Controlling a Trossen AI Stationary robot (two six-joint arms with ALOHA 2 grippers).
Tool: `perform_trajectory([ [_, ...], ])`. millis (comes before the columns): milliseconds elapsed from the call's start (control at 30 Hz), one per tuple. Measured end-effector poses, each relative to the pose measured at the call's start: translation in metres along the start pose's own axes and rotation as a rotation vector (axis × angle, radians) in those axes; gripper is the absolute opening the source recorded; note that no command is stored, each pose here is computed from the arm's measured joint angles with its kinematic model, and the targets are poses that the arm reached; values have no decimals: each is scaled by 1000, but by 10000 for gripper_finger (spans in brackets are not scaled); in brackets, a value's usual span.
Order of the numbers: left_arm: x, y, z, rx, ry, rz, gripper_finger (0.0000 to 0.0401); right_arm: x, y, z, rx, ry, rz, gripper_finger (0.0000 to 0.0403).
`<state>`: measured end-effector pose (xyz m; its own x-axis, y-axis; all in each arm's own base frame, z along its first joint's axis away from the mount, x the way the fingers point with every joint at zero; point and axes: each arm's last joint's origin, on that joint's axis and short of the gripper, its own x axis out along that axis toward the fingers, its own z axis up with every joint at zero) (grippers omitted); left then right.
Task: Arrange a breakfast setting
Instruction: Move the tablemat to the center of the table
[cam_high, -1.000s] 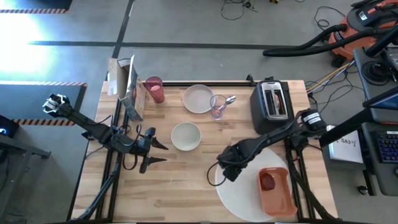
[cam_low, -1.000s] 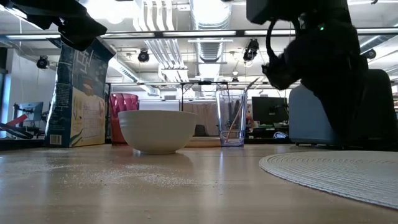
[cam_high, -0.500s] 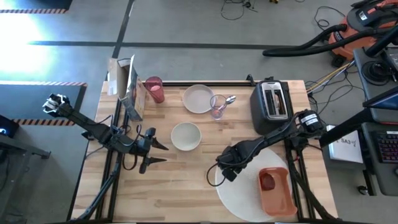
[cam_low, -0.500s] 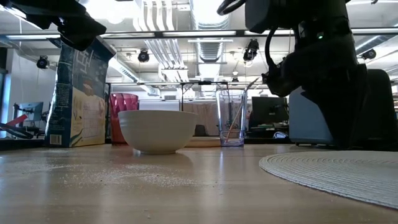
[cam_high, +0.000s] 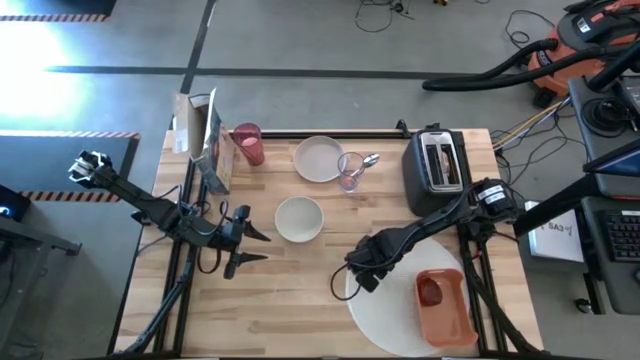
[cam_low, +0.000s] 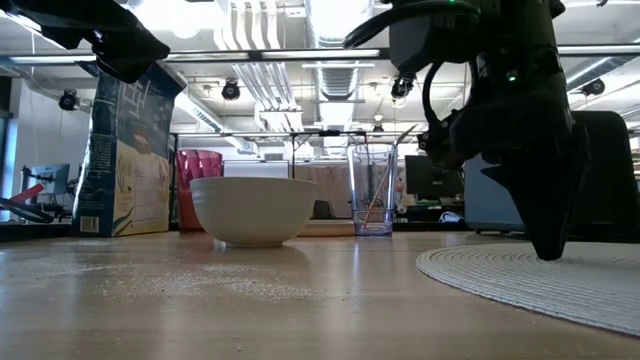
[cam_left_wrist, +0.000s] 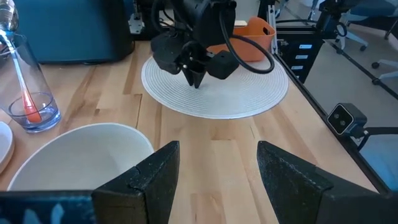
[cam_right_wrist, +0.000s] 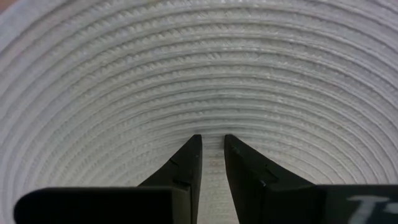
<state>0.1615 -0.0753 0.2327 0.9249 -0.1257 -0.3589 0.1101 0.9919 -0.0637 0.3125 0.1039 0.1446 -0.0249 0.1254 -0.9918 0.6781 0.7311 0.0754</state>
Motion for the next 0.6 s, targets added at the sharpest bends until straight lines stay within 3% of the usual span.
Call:
perform_trajectory([
  [600, 0, 0, 0, -1, -4, 0, 199, -10, 4, 46, -234, -244, 54, 59],
])
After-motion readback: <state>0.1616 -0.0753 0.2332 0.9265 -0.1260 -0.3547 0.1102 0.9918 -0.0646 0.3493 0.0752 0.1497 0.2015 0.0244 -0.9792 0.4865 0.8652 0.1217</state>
